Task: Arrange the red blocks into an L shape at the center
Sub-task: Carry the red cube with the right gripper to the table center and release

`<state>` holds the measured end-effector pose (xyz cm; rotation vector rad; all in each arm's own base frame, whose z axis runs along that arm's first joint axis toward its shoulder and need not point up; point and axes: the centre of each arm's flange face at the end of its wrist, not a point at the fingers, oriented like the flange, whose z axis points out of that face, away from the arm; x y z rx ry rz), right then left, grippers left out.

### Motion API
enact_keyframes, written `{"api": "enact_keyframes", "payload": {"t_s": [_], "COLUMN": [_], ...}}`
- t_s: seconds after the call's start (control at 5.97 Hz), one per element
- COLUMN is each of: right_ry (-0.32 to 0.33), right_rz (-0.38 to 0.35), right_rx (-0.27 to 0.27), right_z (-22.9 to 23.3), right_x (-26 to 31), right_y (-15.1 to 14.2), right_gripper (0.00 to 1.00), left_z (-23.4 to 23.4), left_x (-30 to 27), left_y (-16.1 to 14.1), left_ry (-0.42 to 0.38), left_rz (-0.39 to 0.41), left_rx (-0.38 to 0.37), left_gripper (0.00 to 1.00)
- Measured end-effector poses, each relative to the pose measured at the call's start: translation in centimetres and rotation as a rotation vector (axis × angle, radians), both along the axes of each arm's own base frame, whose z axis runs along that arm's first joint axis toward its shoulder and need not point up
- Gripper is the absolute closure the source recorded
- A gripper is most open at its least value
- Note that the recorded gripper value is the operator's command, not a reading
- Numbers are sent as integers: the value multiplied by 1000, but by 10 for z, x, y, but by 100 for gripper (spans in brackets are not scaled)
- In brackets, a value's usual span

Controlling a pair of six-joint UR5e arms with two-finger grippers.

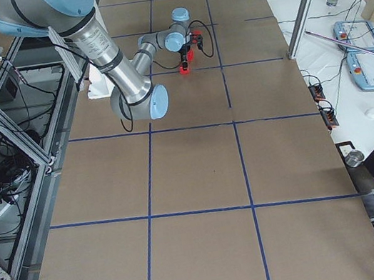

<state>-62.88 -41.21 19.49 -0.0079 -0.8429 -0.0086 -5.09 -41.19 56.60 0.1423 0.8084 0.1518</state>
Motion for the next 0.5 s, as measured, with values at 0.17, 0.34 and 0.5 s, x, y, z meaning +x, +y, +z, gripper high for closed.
{"api": "enact_keyframes", "payload": {"t_s": [0.17,0.34,0.5], "right_ry": [5,5,-1], "right_rz": [11,20,27], "right_rx": [19,24,10], "right_z": [-6,-18,-33], "right_x": [-5,-1,21], "right_y": [3,3,-3], "right_gripper": [0,0,0], "left_z": [-1,-4,-11], "left_x": [0,0,8], "left_y": [1,0,-4], "left_ry": [0,0,20], "left_rz": [0,1,20], "left_rx": [2,9,23], "left_gripper": [0,0,0]}}
